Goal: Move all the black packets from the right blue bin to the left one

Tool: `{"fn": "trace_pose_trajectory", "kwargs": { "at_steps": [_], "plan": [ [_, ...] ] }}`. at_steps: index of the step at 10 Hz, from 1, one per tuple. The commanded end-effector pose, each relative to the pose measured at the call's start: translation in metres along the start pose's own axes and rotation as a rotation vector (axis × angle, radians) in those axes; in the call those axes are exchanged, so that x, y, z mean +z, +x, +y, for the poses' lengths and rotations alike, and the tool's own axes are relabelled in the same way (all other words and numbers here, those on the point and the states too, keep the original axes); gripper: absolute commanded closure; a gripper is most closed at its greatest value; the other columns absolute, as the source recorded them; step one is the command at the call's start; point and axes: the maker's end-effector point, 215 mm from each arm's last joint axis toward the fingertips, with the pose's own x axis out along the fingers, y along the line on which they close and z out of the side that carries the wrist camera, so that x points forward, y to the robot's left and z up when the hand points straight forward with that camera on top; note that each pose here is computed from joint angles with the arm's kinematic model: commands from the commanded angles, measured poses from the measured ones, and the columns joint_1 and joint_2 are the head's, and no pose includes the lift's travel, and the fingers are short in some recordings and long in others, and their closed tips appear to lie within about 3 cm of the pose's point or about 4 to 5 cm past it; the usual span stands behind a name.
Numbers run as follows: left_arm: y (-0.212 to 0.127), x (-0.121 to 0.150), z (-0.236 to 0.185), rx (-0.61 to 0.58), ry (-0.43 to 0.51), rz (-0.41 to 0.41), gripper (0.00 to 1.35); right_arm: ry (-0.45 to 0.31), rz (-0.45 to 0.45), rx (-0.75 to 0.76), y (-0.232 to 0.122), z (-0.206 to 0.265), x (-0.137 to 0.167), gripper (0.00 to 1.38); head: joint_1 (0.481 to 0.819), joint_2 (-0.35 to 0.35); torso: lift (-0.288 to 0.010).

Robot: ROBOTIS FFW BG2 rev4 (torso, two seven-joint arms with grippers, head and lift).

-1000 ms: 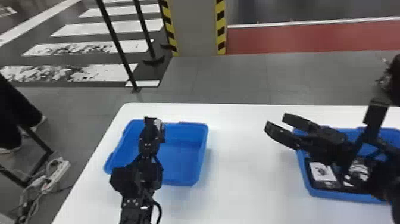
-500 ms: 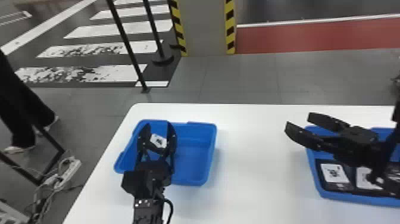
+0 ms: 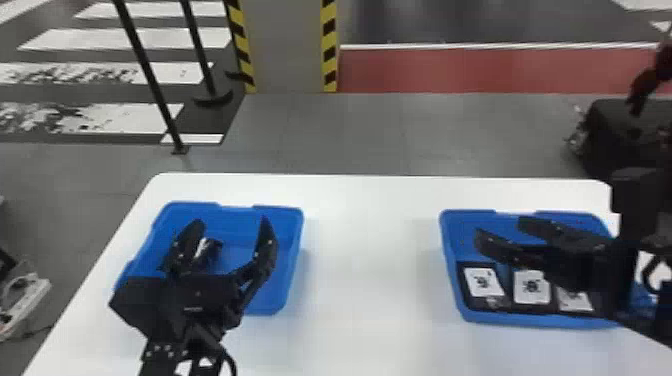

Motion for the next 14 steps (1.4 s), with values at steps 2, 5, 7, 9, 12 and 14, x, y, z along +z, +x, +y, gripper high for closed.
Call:
{"fn": "trace_pose_trajectory", "kwargs": {
  "at_steps": [2, 5, 7, 9, 12, 14],
  "plan": [
    [-0.007, 0.004, -0.019, -0.040, -0.069, 0.070, 0.12, 0.049, 0.114, -0.164, -0.025, -0.044, -0.051, 0.19, 0.695, -0.028, -0.110],
    [-0.008, 0.005, -0.021, -0.048, -0.061, 0.072, 0.12, 0.091, 0.220, -0.240, -0.045, -0.053, -0.087, 0.19, 0.695, -0.099, -0.110],
    [-0.008, 0.003, -0.021, -0.049, -0.058, 0.077, 0.12, 0.092, 0.256, -0.292, -0.058, -0.059, -0.090, 0.18, 0.695, -0.117, -0.110],
    [-0.008, 0.003, -0.021, -0.050, -0.058, 0.077, 0.12, 0.121, 0.298, -0.357, -0.068, -0.079, -0.100, 0.18, 0.695, -0.135, -0.110],
    [-0.008, 0.005, -0.021, -0.050, -0.054, 0.072, 0.12, 0.172, 0.318, -0.381, -0.043, -0.123, -0.102, 0.34, 0.695, -0.171, -0.110],
    [-0.009, 0.005, -0.021, -0.050, -0.055, 0.072, 0.13, 0.173, 0.307, -0.393, -0.036, -0.135, -0.091, 0.42, 0.695, -0.184, -0.110]
  ]
}}
